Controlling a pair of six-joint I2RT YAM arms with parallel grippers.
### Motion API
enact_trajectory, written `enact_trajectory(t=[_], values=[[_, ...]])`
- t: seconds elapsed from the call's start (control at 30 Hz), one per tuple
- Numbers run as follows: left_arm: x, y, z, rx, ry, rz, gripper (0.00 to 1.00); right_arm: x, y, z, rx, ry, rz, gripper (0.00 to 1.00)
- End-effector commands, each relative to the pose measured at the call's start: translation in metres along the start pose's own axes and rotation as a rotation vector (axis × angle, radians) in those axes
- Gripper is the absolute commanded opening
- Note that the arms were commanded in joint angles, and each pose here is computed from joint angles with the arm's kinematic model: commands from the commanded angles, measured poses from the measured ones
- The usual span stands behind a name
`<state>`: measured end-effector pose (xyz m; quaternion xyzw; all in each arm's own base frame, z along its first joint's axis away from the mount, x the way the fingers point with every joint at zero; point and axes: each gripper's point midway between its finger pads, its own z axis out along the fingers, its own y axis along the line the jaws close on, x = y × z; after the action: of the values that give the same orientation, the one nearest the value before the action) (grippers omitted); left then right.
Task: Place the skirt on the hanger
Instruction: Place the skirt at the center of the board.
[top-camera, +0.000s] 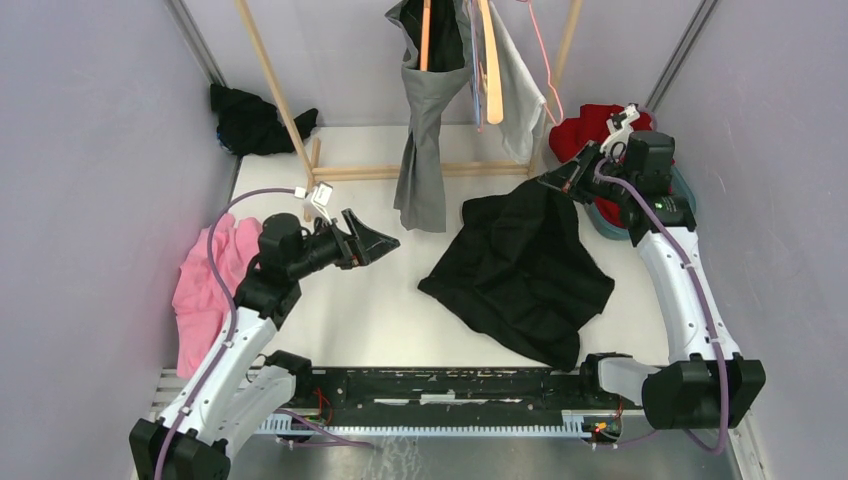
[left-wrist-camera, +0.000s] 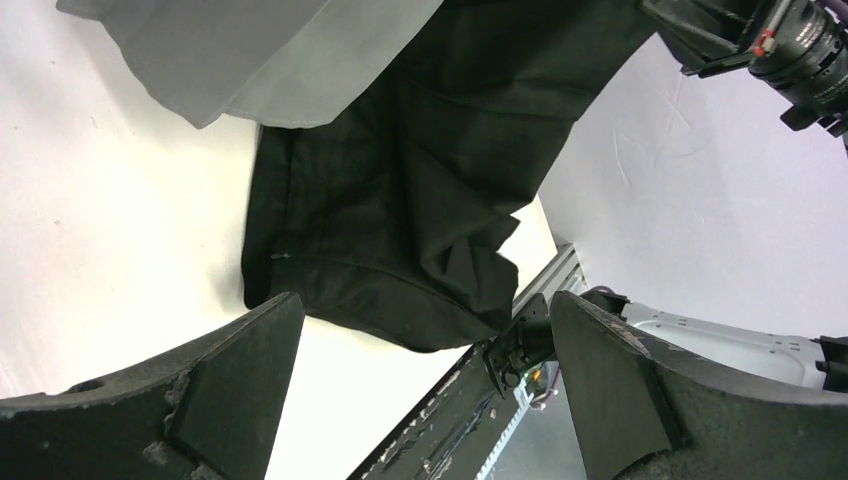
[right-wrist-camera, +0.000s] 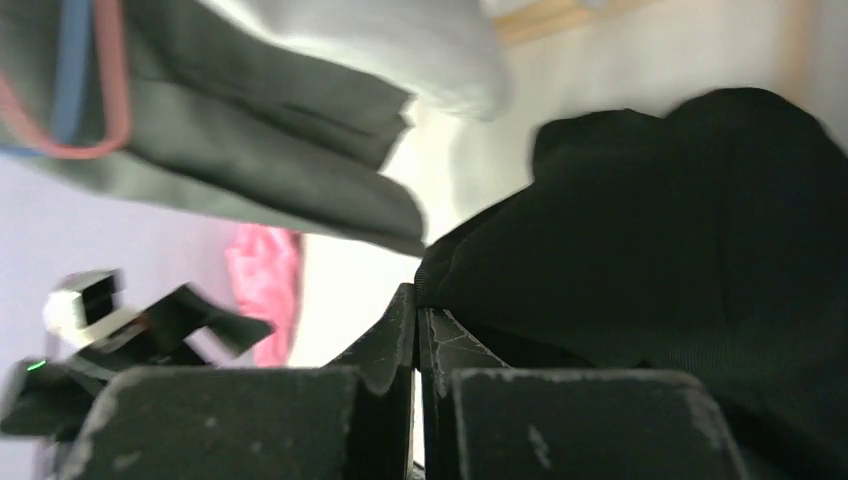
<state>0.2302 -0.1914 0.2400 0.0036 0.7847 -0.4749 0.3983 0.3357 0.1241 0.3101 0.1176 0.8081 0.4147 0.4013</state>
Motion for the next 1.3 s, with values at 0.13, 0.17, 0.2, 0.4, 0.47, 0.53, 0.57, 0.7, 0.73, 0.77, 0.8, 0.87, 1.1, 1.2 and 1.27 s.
enact_trajectory(t=[0.13, 0.17, 0.2, 0.4, 0.47, 0.53, 0.57, 0.7, 0.73, 0.77, 0.8, 0.87, 1.1, 1.2, 1.27], values=[[0.001, 0.001, 0.002, 0.013, -0.009, 0.011, 1.0, -0.02, -0.097, -0.032, 0.543, -0.09, -0.232, 0.01], [0.002, 0.003, 0.003, 0.01, -0.007, 0.009, 1.0, -0.021, -0.099, -0.033, 0.56, -0.085, -0.241, 0.04], [0.004, 0.006, 0.004, 0.003, -0.002, 0.004, 1.0, -0.019, -0.1, -0.034, 0.565, -0.068, -0.245, 0.12], [0.038, 0.044, 0.013, -0.073, 0.081, -0.056, 1.0, -0.016, -0.069, -0.036, 0.442, -0.053, -0.257, 0.44], [0.051, 0.057, 0.017, -0.092, 0.109, -0.081, 1.0, -0.017, -0.06, -0.04, 0.43, -0.058, -0.266, 0.48], [0.062, 0.064, 0.022, -0.092, 0.127, -0.108, 0.99, -0.017, -0.051, -0.043, 0.405, -0.069, -0.264, 0.51], [0.066, 0.066, 0.025, -0.09, 0.138, -0.121, 0.99, -0.017, -0.049, -0.046, 0.403, -0.078, -0.262, 0.52], [0.074, 0.06, 0.037, -0.085, 0.145, -0.118, 0.99, -0.016, -0.04, -0.055, 0.388, -0.108, -0.268, 0.6], [0.075, 0.056, 0.041, -0.083, 0.142, -0.109, 0.99, -0.016, -0.036, -0.057, 0.375, -0.112, -0.272, 0.6], [0.077, 0.051, 0.047, -0.074, 0.143, -0.103, 0.99, -0.015, -0.033, -0.058, 0.361, -0.12, -0.274, 0.6], [0.079, 0.048, 0.053, -0.07, 0.146, -0.096, 0.98, -0.016, -0.028, -0.06, 0.343, -0.133, -0.277, 0.6], [0.082, 0.046, 0.066, -0.076, 0.141, -0.072, 0.98, -0.014, -0.02, -0.06, 0.296, -0.137, -0.284, 0.6], [0.101, 0.063, 0.096, -0.071, 0.184, -0.071, 0.91, 0.007, -0.015, -0.05, 0.202, -0.063, -0.263, 0.6], [0.102, 0.065, 0.101, -0.077, 0.179, -0.065, 0.91, 0.013, -0.015, -0.049, 0.183, -0.047, -0.262, 0.6], [0.1, 0.065, 0.105, -0.081, 0.173, -0.053, 0.91, 0.016, -0.016, -0.048, 0.174, -0.041, -0.257, 0.6]])
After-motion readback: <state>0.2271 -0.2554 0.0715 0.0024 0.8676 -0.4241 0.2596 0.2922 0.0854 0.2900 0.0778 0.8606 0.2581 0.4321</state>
